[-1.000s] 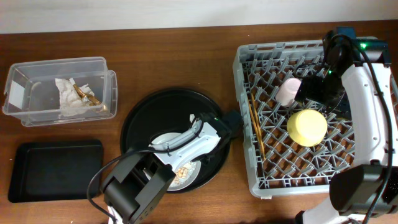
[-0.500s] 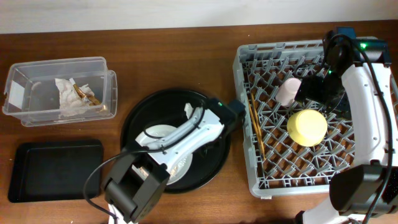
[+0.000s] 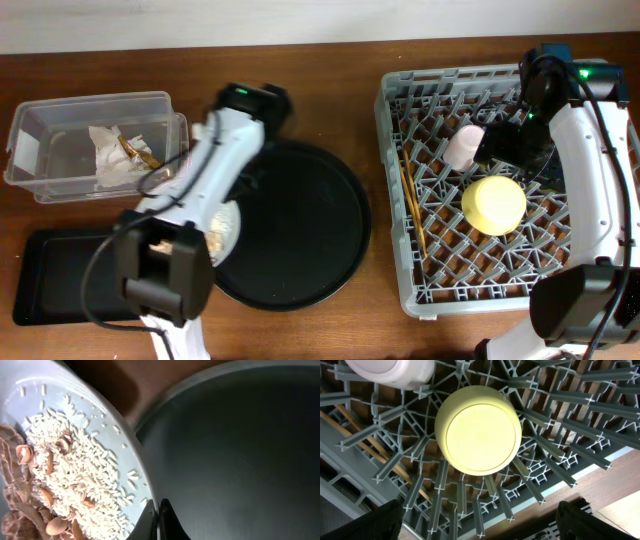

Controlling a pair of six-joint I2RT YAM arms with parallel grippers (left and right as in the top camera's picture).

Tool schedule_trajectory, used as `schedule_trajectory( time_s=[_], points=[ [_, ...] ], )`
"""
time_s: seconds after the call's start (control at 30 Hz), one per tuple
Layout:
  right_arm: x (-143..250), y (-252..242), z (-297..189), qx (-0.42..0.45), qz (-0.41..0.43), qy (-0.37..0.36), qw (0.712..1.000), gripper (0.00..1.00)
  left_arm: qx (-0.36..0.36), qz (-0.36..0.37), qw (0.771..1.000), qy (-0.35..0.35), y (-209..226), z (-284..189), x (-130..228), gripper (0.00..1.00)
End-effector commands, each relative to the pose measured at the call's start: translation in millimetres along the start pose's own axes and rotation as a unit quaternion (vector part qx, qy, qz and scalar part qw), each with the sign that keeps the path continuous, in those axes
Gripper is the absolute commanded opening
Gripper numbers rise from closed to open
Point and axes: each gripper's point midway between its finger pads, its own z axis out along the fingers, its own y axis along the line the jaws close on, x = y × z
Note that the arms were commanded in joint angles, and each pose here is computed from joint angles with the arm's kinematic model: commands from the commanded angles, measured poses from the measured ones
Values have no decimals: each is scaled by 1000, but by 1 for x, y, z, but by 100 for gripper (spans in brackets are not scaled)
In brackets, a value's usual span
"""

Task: Sort waste into correct bins and load items into the dishwasher rack
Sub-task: 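Carry the plate with the left gripper over the small black tray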

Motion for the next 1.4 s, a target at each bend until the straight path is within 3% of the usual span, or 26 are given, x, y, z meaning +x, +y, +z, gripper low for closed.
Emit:
schedule_trajectory(
  time_s=[0.0,0.3,0.33,0.47,0.73,0.97,1.27,1.37],
  points=[
    [-1,-6,-9,2,8,-18,1000,98,26,-35,999,18,30,2,-37,1],
    [-1,-6,-9,2,8,-18,1000,98,107,-128,977,130,96,47,-91,1],
    [-1,-6,-9,2,8,-18,1000,98,146,-130,969,149,101,51,-98,1],
    [-1,-6,-9,2,8,-18,1000,98,250,-141,942,177,105,53,-114,1],
    [-1,-6,-9,2,8,-18,1000,98,343,-176,903,188,136,60,-134,1],
    [-1,-6,-9,2,8,-18,1000,98,501,-188,817,215,147,29,-139,1],
    [-1,-6,-9,2,8,-18,1000,98,571,-254,749,221,197,26,-141,1],
    [-1,-6,-9,2,8,-18,1000,98,615,-261,715,207,207,21,-143,1]
  ],
)
